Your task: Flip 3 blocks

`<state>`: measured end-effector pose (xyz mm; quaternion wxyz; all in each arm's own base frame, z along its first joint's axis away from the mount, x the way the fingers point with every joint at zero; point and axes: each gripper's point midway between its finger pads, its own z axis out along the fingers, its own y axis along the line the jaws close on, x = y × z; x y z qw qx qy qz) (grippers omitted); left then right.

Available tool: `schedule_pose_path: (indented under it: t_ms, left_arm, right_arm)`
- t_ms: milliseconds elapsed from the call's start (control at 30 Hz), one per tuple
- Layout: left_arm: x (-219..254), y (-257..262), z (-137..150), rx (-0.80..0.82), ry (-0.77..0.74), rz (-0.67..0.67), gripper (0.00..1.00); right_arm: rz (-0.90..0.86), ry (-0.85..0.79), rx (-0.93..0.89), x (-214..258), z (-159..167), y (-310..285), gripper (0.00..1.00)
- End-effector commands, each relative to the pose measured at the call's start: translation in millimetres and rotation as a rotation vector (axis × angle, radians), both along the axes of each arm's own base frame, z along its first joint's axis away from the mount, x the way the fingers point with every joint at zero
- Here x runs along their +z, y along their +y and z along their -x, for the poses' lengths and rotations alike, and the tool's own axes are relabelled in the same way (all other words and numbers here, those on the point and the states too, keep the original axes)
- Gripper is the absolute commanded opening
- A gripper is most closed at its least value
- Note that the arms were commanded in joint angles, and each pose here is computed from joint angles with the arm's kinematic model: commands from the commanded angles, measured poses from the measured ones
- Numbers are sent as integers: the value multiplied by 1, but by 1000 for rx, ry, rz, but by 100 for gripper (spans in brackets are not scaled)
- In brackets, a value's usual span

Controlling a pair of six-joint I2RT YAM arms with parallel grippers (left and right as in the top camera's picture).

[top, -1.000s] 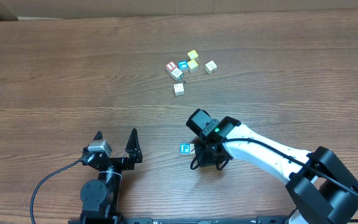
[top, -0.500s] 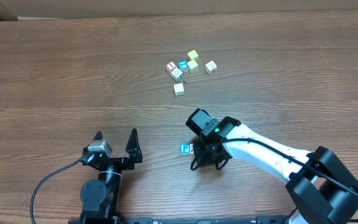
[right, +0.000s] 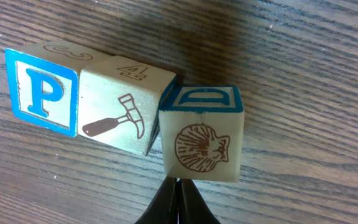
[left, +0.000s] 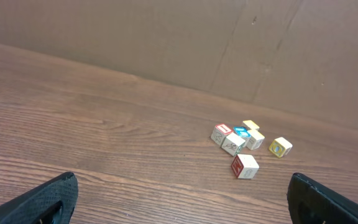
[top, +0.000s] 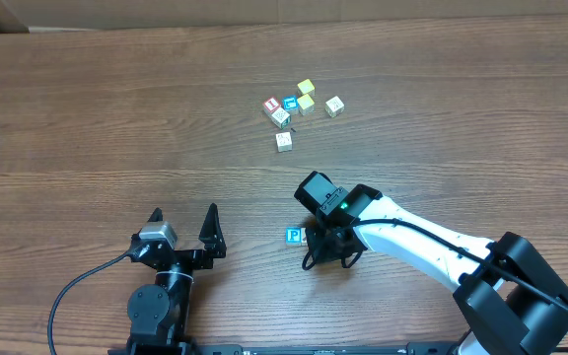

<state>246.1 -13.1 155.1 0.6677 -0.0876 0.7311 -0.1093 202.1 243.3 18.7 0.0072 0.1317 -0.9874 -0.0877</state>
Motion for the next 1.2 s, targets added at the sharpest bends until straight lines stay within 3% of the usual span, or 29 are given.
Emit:
schedule_pose_path:
  t_ms: [0,700,900,1167]
  left_arm:
    - [1,0,0,-4,-10,-14,100]
    - [1,0,0,-4,-9,-14,100]
    - [1,0,0,-4,-9,-14,100]
    - [1,0,0,-4,-10,-14,100]
  right_arm:
    - [-24,-17,6,5,-7,8,5]
    - [-85,-12,12,18,-11,23,4]
    - [-102,5,15,45,-9,27,4]
    - [-151,-45,-133,83,-47,17,4]
